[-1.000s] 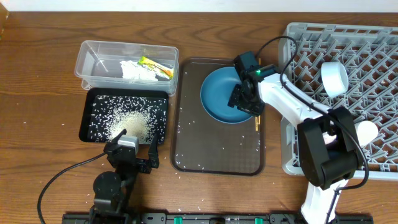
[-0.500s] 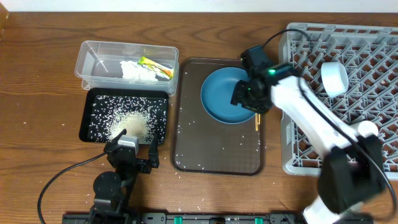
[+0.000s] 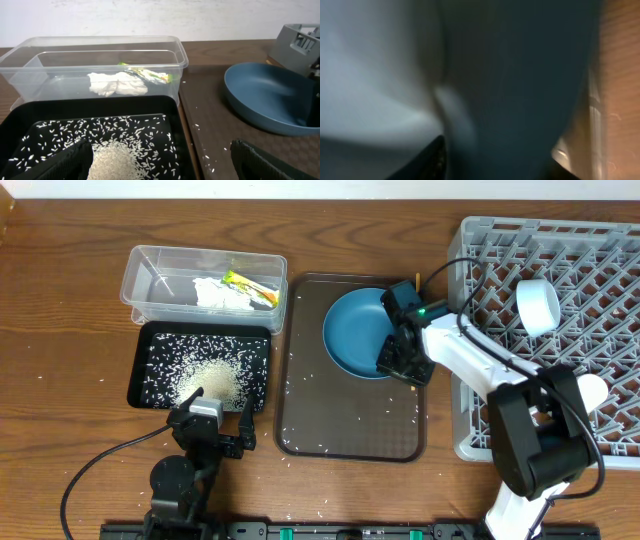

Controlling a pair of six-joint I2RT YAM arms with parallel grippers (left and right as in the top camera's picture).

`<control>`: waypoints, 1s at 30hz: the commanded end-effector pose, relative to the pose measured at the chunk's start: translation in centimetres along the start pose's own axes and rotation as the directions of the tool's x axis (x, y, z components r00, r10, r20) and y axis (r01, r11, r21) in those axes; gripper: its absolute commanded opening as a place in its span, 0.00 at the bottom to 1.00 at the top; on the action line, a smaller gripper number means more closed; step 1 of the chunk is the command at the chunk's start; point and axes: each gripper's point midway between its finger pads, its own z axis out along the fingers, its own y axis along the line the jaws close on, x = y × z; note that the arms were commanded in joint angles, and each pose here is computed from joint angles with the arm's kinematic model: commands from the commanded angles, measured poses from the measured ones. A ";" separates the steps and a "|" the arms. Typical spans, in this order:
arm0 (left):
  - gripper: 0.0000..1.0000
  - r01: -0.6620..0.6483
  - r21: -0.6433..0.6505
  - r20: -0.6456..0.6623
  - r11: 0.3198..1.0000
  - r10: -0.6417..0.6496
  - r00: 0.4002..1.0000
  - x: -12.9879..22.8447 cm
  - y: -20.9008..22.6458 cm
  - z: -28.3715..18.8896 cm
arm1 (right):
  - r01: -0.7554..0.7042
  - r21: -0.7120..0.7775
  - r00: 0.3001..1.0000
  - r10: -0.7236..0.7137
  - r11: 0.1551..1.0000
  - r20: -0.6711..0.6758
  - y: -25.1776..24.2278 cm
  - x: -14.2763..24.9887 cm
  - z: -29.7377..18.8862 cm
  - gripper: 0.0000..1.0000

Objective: Sort waste into correct bins and load items into the dishwasher rack
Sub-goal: 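Carry the blue plate with the right gripper and stand it in the rack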

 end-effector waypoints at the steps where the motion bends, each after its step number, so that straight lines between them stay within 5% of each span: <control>1: 0.91 -0.001 -0.015 -0.024 1.000 0.000 1.000 1.2 0.3 0.3 | 0.022 -0.074 1.000 -0.022 0.997 0.006 1.8 -0.2 -0.2 0.22; 4: 0.90 -0.001 -0.015 -0.024 1.000 0.000 1.000 1.2 0.3 0.3 | 0.025 -0.088 0.999 -0.023 0.996 0.023 2.1 -0.4 -0.8 0.01; 12: 0.90 -0.001 -0.015 -0.024 1.000 0.000 1.000 1.2 0.3 0.3 | 0.035 -0.094 0.963 -0.008 0.995 0.270 0.3 -4.0 -8.2 0.01; 15: 0.91 -0.001 -0.015 -0.024 1.000 0.000 1.000 1.2 0.3 0.3 | -0.002 -0.027 0.883 0.015 1.000 0.469 -3.0 -6.5 -13.7 0.01; 18: 0.91 -0.001 -0.015 -0.024 1.000 0.000 1.000 1.2 0.3 0.3 | -0.149 0.121 0.718 0.023 0.981 0.696 -8.9 -8.8 -20.3 0.01; 22: 0.91 -0.001 -0.015 -0.024 1.000 0.000 1.000 1.2 0.3 0.3 | -0.424 0.282 0.468 -0.058 0.860 0.882 -17.1 -9.2 -29.1 0.01; 25: 0.91 -0.001 -0.015 -0.024 1.000 0.000 1.000 1.2 0.3 0.3 | -0.611 0.344 0.356 -0.140 0.713 0.924 -22.0 -8.3 -34.0 0.01; 30: 0.91 -0.001 -0.015 -0.024 1.000 0.000 1.000 1.2 0.3 0.3 | -0.681 0.464 0.410 -0.230 0.566 0.882 -26.1 -9.3 -36.7 0.01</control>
